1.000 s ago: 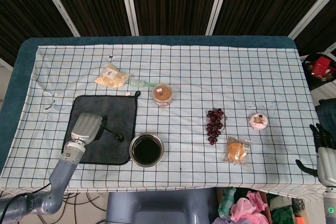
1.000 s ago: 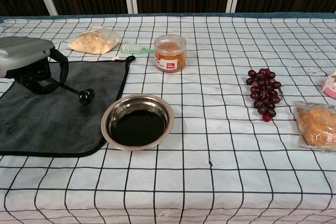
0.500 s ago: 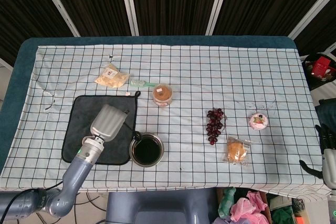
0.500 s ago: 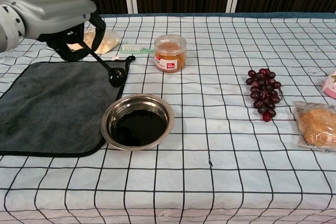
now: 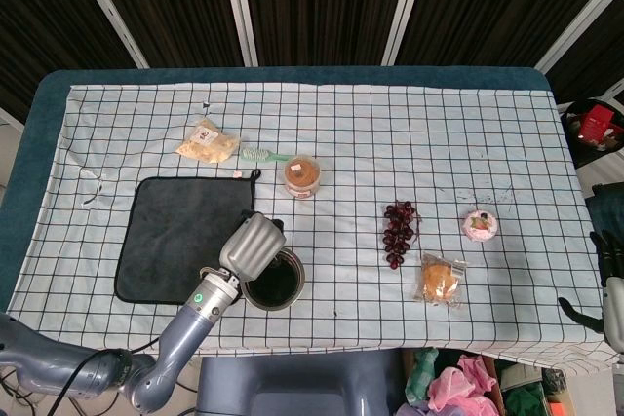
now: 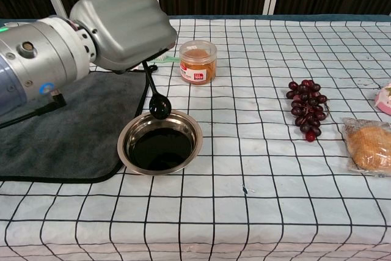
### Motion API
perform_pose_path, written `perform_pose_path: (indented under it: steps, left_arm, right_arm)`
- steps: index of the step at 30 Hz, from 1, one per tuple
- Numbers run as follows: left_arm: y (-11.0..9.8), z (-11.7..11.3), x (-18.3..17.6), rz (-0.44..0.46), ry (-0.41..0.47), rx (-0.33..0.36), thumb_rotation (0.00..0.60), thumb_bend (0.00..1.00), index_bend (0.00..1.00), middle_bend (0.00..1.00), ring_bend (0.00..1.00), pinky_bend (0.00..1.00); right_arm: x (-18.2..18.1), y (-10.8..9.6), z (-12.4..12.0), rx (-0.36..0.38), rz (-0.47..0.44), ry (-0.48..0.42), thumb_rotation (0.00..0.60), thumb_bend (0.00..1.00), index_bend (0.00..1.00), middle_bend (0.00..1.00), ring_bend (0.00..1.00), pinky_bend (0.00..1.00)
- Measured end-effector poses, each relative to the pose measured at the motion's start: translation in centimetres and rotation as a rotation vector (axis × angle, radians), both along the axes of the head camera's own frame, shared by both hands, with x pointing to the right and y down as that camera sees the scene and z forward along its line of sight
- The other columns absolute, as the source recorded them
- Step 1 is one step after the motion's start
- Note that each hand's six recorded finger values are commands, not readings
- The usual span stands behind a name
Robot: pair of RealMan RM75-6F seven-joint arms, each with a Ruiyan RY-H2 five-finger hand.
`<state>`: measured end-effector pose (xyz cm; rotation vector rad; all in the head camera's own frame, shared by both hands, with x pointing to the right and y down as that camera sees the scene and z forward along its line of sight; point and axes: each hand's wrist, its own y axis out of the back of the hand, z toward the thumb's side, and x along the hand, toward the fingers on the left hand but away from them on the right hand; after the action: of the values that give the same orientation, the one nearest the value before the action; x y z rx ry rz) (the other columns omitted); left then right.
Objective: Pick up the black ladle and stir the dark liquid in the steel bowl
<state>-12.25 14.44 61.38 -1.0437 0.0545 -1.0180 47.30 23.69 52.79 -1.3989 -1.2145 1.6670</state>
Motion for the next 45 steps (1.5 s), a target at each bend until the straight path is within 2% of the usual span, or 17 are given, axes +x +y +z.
perform_pose_path:
  steps: [8,12,17,23,45]
  left_arm:
    - [1.0,0.9,1.7,0.168,-0.072,0.123,0.600,0.47,0.67,1.00,0.99,0.97]
    - [1.5,2.0,1.8,0.249,-0.121,0.153,0.600,0.47,0.67,1.00,0.99,0.97]
    - [2.0,2.6,2.0,0.323,-0.144,0.187,0.600,0.47,0.67,1.00,0.99,0.97]
    - [2.6,3.6,1.7,0.372,-0.165,0.169,0.600,0.47,0.67,1.00,0.99,0.97]
    - [4.1,5.0,3.1,0.422,-0.165,0.159,0.600,0.47,0.67,1.00,0.99,0.97]
  right_arm:
    - [0.2,0.0,0.0,0.001,0.007,0.001,0.600,0.12,0.03,0.01,0.06,0.22]
    - [0.1,0.0,0.0,0.002,0.005,0.001,0.600,0.11,0.03,0.01,0.06,0.22]
    - [0.0,0.0,0.1,-0.001,0.004,0.000,0.600,0.12,0.03,0.01,0.06,0.22]
    - [0.0,0.0,0.0,0.000,0.006,-0.001,0.600,0.12,0.03,0.01,0.06,0.22]
    - [0.2,0.0,-0.1,0.003,0.011,-0.011,0.600,0.12,0.03,0.01,0.06,0.22]
